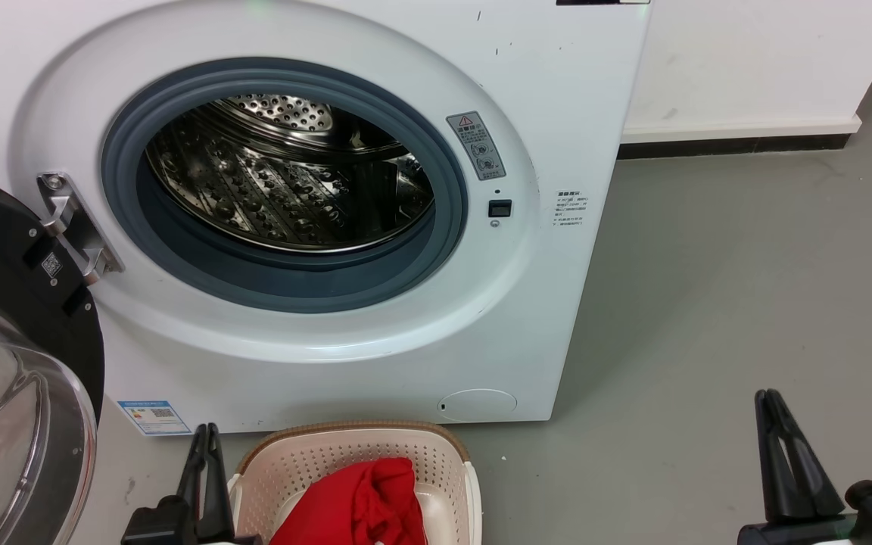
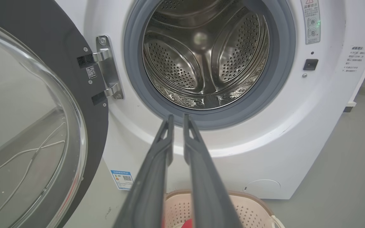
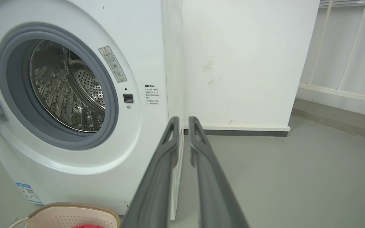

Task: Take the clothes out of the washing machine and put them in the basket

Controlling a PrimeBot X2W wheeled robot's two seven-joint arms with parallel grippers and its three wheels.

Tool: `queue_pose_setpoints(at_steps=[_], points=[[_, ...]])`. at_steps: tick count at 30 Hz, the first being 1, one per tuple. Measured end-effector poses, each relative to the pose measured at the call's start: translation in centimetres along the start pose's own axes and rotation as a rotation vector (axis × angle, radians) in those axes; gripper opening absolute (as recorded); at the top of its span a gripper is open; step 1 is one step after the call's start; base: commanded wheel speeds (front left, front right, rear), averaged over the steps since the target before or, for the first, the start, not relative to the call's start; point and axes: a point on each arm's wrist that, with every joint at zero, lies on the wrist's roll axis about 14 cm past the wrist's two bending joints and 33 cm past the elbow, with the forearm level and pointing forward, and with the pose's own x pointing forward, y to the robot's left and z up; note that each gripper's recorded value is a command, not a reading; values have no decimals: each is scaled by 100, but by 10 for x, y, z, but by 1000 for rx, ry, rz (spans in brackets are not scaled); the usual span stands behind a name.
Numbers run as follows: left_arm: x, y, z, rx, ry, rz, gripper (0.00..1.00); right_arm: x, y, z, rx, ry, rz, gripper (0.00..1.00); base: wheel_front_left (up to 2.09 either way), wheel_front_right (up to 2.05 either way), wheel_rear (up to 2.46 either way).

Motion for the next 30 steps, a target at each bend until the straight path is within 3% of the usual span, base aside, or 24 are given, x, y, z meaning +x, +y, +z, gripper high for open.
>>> queue_pose_setpoints(at_steps=[30], points=[[10, 6, -24, -550, 145, 54, 0, 13, -14, -25, 533, 74, -105, 0, 0, 0, 0]])
